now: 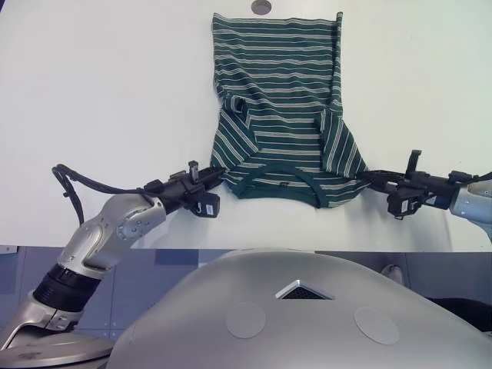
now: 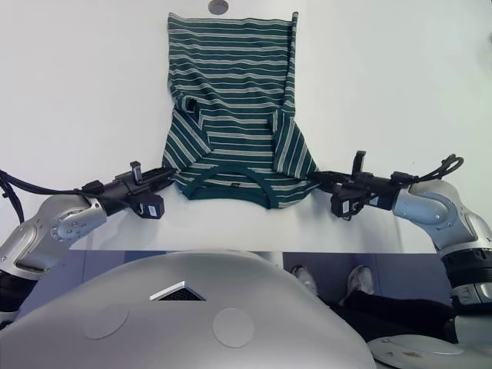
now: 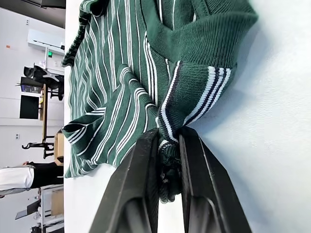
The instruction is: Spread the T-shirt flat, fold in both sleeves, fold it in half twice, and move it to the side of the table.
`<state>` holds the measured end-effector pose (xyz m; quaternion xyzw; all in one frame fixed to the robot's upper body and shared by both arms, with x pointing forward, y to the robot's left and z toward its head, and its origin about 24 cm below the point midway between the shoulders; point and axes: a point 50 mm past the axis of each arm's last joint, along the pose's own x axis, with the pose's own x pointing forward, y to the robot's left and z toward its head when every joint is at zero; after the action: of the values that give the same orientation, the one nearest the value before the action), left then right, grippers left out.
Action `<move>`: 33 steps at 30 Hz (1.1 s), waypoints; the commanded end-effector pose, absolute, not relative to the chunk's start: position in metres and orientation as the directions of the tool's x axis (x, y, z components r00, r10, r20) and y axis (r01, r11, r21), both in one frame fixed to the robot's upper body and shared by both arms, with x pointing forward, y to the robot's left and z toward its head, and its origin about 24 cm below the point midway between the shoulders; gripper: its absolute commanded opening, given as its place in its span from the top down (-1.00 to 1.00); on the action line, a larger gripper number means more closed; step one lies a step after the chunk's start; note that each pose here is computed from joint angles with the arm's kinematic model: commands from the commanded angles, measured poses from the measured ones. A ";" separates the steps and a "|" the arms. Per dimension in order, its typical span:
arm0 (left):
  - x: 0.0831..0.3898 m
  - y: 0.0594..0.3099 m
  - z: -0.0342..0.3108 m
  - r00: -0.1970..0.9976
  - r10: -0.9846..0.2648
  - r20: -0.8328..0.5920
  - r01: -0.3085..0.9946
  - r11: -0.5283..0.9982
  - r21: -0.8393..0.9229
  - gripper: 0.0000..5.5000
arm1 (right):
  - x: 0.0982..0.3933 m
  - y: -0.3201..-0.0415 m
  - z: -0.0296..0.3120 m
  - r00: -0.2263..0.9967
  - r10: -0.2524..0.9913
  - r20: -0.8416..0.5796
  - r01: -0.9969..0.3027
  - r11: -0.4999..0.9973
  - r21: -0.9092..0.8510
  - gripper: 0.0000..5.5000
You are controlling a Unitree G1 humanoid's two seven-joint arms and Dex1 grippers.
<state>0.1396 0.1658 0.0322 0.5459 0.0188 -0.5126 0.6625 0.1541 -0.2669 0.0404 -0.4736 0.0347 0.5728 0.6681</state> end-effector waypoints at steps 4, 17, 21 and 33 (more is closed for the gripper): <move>0.130 0.166 0.042 0.017 -0.688 -0.726 0.929 -0.257 0.265 0.97 | 0.177 -0.261 0.078 0.113 0.703 -0.702 -0.942 -0.149 -0.301 1.00; 0.160 0.187 0.153 -0.622 -0.487 -0.613 0.752 -0.589 -0.294 0.97 | 0.156 -0.230 0.154 -0.488 0.597 -0.637 -0.870 -0.272 0.411 1.00; 0.165 0.172 0.190 -0.671 -0.570 -0.475 0.741 -0.549 -0.388 0.98 | 0.161 -0.216 0.172 -0.483 0.676 -0.556 -0.859 -0.242 0.452 1.00; 0.322 0.200 0.147 -0.222 -0.788 -0.574 0.908 0.047 -0.416 0.98 | 0.300 -0.241 0.113 -0.090 0.742 -0.664 -0.893 0.235 0.383 1.00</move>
<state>0.3088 0.1941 0.1439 0.0599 0.3700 -0.7103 0.5958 0.2830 -0.2419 0.1114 -0.0794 0.4176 0.6275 0.6523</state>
